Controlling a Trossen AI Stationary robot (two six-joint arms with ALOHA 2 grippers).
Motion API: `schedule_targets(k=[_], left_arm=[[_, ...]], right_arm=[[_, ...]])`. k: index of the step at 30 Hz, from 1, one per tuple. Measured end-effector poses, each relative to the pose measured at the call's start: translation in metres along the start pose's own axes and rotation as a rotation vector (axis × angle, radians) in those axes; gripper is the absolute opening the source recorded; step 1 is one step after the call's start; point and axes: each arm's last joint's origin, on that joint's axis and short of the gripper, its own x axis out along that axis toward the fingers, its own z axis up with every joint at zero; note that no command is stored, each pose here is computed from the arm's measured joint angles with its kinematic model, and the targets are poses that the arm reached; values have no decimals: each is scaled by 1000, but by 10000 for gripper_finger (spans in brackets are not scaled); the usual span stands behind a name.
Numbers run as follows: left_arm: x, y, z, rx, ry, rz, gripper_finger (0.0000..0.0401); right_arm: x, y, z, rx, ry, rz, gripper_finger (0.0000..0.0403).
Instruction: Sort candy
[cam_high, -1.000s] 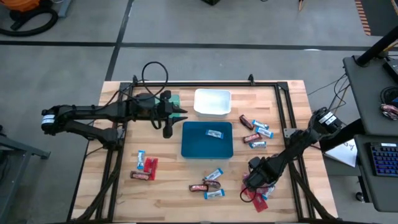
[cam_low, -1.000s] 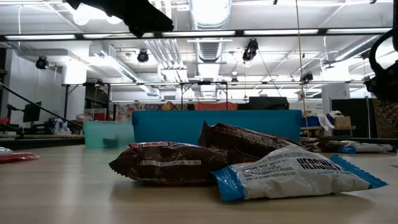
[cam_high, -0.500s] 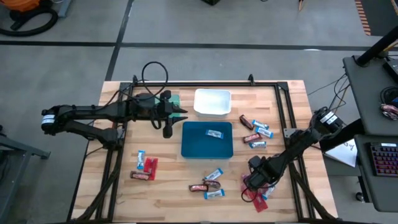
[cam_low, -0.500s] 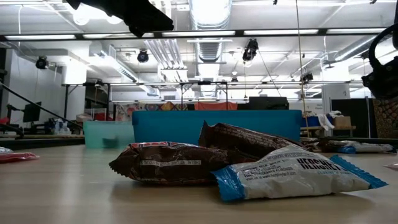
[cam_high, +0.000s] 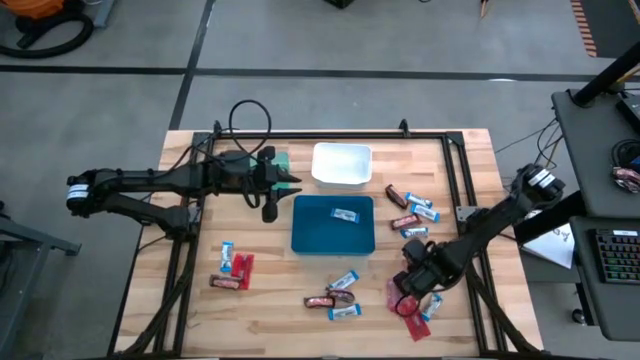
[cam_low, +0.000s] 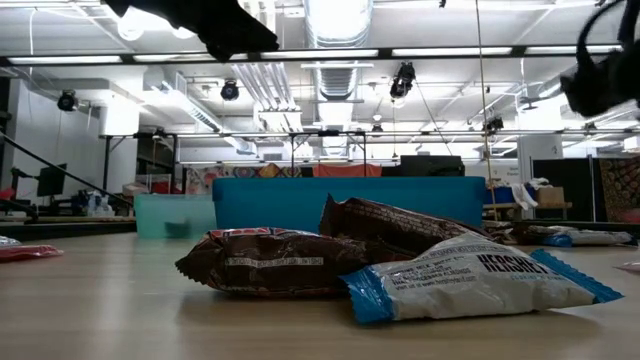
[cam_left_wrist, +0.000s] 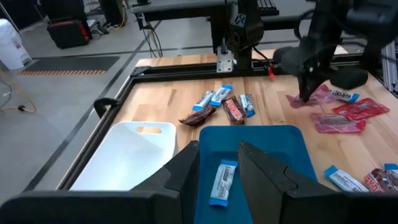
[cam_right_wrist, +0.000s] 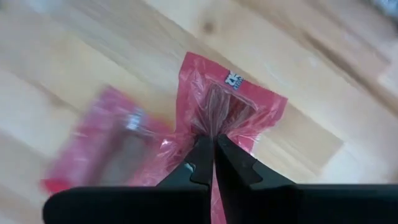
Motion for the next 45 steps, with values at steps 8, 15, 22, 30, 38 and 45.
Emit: schedule_targets(k=[8, 15, 22, 30, 38, 45], left_arm=[[1, -1, -5, -14, 13, -2, 93], [1, -1, -5, -17, 13, -2, 93], [2, -1, -8, -17, 20, -3, 93], [5, -3, -23, -18, 60, -7, 93], [5, -3, -28, 30, 78, -4, 93], [4, 6, -33, 75, 144, 151, 93]], right_arm=[[-32, -9, 10, -25, -217, 150, 8], [-51, -13, 21, -74, -439, 227, 8], [-61, -10, 40, -147, -636, 247, 8], [-69, -2, 88, -274, -775, 242, 8], [-75, -16, 156, -365, -859, 204, 9], [-81, -48, 207, -472, -940, 104, 9]])
